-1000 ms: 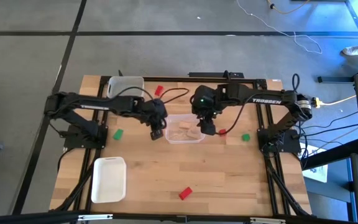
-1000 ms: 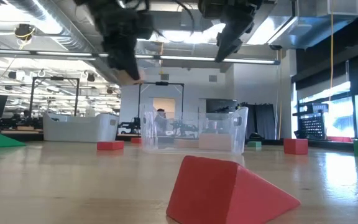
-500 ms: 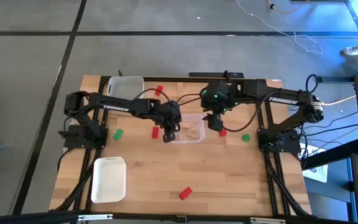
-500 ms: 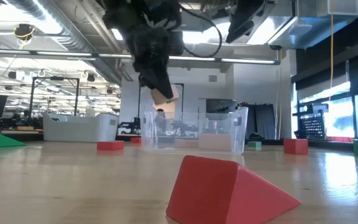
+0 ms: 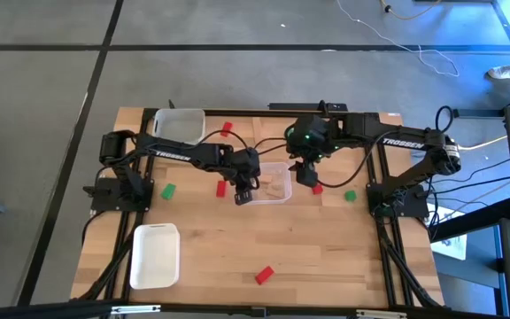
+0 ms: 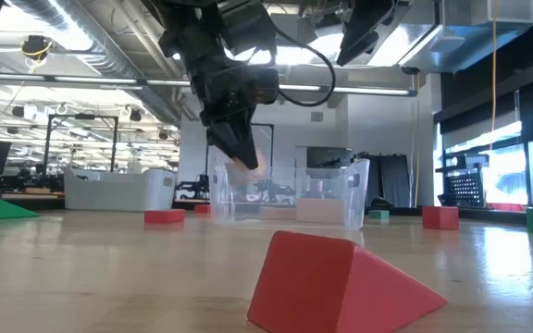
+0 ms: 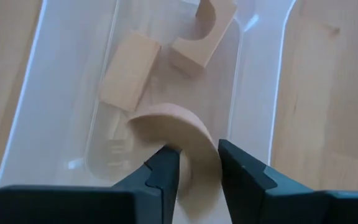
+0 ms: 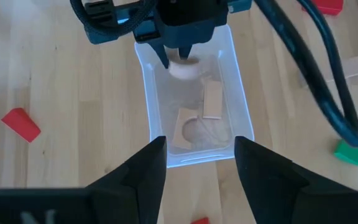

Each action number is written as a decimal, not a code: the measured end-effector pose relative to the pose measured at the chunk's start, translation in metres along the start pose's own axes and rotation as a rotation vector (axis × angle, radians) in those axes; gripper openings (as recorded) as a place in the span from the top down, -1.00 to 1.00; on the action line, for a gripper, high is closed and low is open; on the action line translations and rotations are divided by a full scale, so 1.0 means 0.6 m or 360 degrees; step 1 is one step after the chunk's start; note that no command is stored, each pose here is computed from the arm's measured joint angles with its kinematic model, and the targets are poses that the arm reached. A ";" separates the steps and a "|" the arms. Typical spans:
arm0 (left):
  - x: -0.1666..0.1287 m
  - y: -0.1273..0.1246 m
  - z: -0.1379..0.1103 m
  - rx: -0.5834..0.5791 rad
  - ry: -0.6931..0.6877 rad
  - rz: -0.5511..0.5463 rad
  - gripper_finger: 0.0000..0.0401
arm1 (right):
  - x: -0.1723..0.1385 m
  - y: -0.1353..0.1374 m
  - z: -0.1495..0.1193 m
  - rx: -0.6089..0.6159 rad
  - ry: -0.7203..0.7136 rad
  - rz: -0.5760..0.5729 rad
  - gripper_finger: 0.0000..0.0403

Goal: Sort & place blocks by color
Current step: Put the brown block into the transparent bin, then put the red block into the gray bin

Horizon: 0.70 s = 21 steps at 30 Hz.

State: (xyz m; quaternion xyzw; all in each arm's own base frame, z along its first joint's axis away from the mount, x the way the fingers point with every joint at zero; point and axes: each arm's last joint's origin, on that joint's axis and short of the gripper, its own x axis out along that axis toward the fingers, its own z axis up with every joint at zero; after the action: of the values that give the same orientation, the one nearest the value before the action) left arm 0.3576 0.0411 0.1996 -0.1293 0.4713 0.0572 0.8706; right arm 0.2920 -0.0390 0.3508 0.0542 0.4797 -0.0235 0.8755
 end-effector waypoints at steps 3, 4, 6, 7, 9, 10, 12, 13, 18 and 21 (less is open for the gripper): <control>0.000 0.000 0.000 0.0000 0.0000 0.0001 0.49 | 0.000 0.000 0.000 -0.0002 -0.0001 0.0001 0.07; 0.000 0.000 0.000 0.0000 0.0000 0.0001 0.49 | 0.000 0.000 0.000 -0.0002 -0.0001 0.0001 0.07; 0.000 0.000 0.000 0.0000 0.0002 0.0001 0.49 | 0.000 0.000 0.000 -0.0002 -0.0001 0.0001 0.07; 0.000 0.000 0.000 0.0000 0.0001 0.0001 0.49 | 0.000 0.000 0.000 0.0000 -0.0001 0.0002 0.07; -0.001 0.000 0.000 -0.0001 0.0002 0.0002 0.48 | 0.000 0.002 0.000 -0.0004 -0.0001 0.0004 0.07; -0.004 0.001 0.000 -0.0004 0.0006 0.0002 0.48 | 0.000 0.002 0.000 -0.0006 -0.0001 0.0006 0.07; -0.018 0.003 0.000 -0.0012 0.0008 -0.0009 0.48 | 0.000 0.004 0.000 -0.0010 -0.0004 0.0009 0.07; -0.025 0.003 0.000 -0.0012 0.0003 -0.0008 0.48 | 0.000 0.004 0.000 -0.0011 -0.0004 0.0012 0.07; -0.077 0.000 -0.005 -0.0038 0.0012 0.0002 0.48 | 0.001 0.006 0.000 -0.0014 -0.0003 0.0016 0.07; -0.119 -0.002 -0.006 -0.0133 -0.0040 0.0003 0.48 | 0.001 0.006 0.000 -0.0014 -0.0002 0.0032 0.07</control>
State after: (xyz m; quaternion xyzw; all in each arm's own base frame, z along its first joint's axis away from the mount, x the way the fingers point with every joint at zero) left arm 0.3155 0.0407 0.2576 -0.1643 0.4576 0.0791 0.8703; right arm 0.2927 -0.0353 0.3509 0.0550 0.4786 -0.0125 0.8762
